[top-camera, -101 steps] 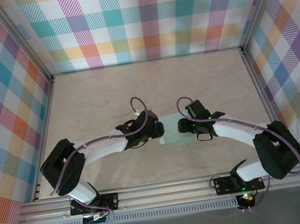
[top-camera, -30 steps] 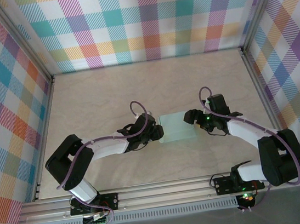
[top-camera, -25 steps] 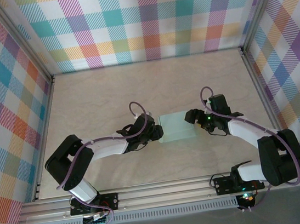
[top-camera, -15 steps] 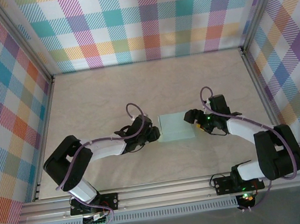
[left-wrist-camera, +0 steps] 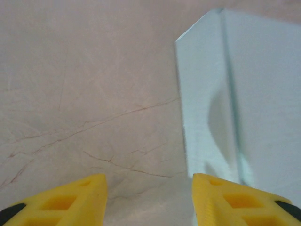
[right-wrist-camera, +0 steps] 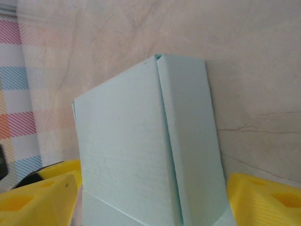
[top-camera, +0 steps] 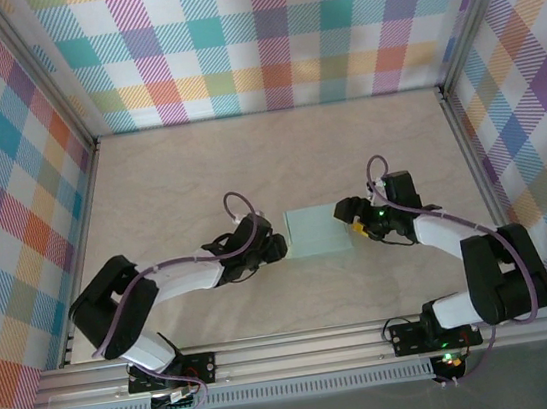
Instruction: Fold the paper box
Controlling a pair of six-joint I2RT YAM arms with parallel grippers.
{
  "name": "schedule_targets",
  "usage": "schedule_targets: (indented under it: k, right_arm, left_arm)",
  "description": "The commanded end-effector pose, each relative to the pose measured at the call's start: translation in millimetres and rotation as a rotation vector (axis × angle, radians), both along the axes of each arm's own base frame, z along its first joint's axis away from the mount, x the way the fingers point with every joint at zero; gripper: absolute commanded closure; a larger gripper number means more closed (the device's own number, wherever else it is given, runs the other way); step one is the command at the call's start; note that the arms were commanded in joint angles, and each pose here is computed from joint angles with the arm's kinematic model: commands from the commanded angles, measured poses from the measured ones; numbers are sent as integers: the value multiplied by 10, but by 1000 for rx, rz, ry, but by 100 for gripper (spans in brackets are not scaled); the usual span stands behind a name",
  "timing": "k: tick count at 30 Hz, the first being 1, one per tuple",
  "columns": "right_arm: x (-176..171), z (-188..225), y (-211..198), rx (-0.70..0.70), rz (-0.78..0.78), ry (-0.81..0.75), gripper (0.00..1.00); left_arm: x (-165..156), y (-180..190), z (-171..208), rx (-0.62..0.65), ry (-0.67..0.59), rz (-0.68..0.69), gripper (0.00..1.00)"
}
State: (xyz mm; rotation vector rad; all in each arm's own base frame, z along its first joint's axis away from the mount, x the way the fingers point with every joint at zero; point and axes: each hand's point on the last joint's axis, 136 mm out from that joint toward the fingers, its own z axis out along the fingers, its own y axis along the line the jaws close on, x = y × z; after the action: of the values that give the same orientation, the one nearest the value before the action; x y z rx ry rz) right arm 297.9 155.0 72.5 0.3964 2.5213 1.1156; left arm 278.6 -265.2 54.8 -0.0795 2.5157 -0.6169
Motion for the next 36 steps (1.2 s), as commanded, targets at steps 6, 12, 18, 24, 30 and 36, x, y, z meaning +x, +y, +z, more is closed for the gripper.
schedule_targets:
  k: [6,12,18,24,30,36]
  right_arm:
    - [-42,-58,-41,-3,-13,15,17]
    - [-52,-31,-32,1,-7,13,17]
    - [-62,-40,-34,1,-4,16,17]
    - [-43,-31,-19,15,-7,16,17]
    - [-37,-70,9,46,-11,37,13]
    - [-43,-100,137,119,40,62,12]
  left_arm:
    - [183,-140,307,-35,-62,-18,44]
    - [232,-243,94,-26,-15,-23,45]
    - [206,-168,-90,8,16,-3,48]
    - [173,-77,-183,27,35,13,50]
    - [129,30,-253,51,42,24,50]
    - [94,96,-299,67,48,31,51]
